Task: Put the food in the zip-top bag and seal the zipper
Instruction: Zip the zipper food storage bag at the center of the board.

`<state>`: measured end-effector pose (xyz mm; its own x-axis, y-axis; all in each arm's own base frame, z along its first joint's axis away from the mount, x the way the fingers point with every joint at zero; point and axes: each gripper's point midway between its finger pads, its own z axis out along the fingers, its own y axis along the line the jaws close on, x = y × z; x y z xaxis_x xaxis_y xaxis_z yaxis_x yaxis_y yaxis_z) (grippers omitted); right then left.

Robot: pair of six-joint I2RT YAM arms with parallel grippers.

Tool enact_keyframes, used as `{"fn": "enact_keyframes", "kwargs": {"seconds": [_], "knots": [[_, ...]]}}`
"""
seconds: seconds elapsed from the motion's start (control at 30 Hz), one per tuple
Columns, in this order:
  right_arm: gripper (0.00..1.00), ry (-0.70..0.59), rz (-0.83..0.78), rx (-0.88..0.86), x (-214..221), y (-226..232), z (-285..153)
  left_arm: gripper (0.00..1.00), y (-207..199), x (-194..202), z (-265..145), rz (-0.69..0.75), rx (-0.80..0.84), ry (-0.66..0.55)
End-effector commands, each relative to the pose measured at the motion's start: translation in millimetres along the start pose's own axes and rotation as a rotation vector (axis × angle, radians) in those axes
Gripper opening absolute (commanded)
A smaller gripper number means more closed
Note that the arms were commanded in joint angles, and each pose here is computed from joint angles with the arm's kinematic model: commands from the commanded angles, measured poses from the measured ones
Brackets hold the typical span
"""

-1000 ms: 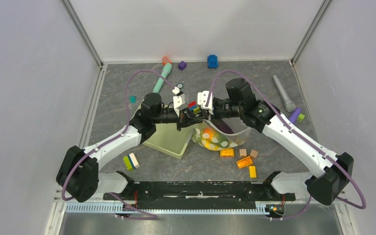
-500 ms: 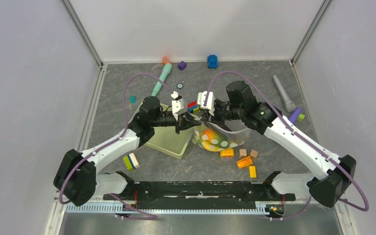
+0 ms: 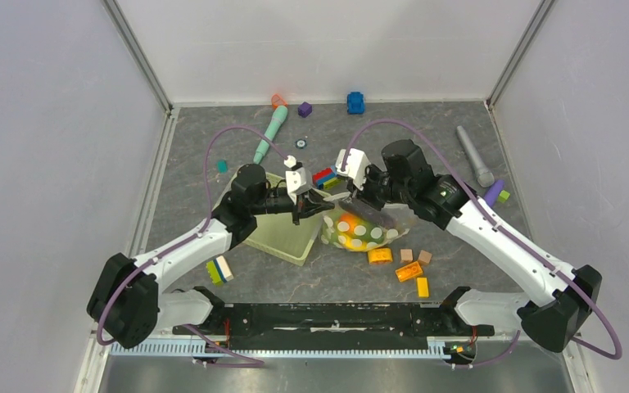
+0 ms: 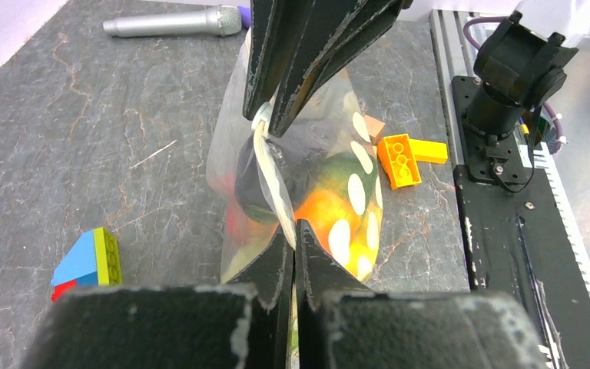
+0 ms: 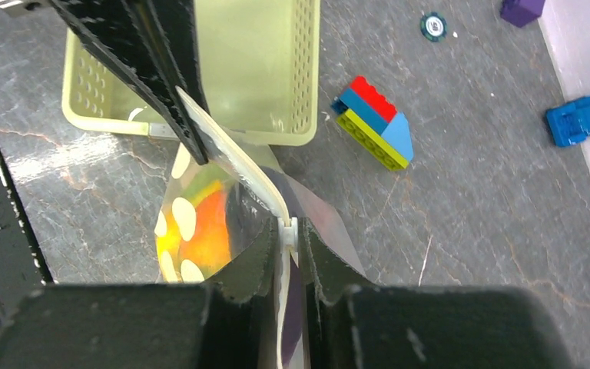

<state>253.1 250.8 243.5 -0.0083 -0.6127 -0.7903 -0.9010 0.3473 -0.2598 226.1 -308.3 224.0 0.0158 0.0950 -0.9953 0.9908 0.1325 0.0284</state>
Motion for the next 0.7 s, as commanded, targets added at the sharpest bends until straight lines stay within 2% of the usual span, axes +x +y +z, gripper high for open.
{"fn": "enact_keyframes", "kwargs": {"seconds": [0.0, 0.67], "knots": [[0.0, 0.114, 0.052, 0.192, 27, -29, -15, 0.02, -5, -24, -4, 0.111, 0.016, -0.066], [0.0, 0.339, 0.164, 0.493, 85, -53, -53, 0.02, 2, -20, -16, 0.151, -0.084, -0.059]]}}
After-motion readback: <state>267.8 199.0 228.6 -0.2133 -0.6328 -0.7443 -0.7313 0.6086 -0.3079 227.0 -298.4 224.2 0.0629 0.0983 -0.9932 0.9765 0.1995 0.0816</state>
